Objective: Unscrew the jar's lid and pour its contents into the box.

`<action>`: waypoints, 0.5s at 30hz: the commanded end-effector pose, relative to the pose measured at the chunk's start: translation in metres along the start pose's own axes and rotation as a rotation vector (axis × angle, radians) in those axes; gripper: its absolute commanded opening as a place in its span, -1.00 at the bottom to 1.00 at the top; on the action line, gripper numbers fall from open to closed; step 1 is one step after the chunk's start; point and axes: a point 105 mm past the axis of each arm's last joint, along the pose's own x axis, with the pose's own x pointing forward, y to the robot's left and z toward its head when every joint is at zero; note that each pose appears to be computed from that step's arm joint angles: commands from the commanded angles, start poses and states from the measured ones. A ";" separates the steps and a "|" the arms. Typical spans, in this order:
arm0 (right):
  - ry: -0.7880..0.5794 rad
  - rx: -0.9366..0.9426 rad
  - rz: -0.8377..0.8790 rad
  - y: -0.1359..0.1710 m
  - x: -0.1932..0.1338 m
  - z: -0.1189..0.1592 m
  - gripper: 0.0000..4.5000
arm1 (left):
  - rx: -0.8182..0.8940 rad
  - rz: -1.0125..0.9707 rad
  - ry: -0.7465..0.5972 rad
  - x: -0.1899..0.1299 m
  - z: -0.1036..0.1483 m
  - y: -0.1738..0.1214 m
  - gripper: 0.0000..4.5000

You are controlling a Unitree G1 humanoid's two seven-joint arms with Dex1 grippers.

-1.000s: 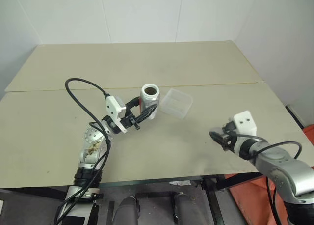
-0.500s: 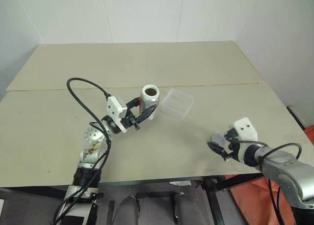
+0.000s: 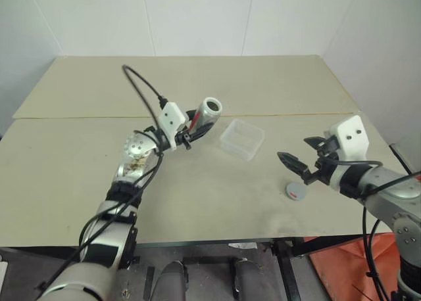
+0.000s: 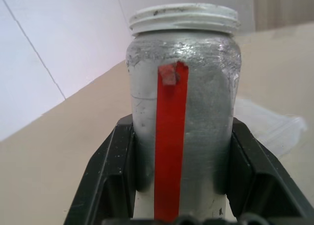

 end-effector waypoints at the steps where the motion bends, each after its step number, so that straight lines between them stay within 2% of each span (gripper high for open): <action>1: -0.050 -0.024 -0.032 0.002 -0.002 0.008 0.99 | 0.379 -0.003 0.014 0.022 0.025 0.013 -0.13; 5: -0.053 -0.016 -0.041 0.005 -0.004 0.005 0.99 | 0.746 -0.017 0.025 0.048 0.045 0.012 -0.13; 10: -0.053 -0.027 -0.063 0.005 -0.011 0.002 0.99 | 1.307 -0.090 0.041 0.068 0.052 0.008 -0.13; 13: -0.052 -0.022 -0.083 0.004 -0.016 0.000 0.99 | 1.755 -0.189 -0.021 0.075 0.049 0.002 -0.13; 15: -0.056 -0.012 -0.094 0.004 -0.017 -0.001 0.99 | 1.896 -0.204 -0.077 0.081 0.053 -0.003 -0.13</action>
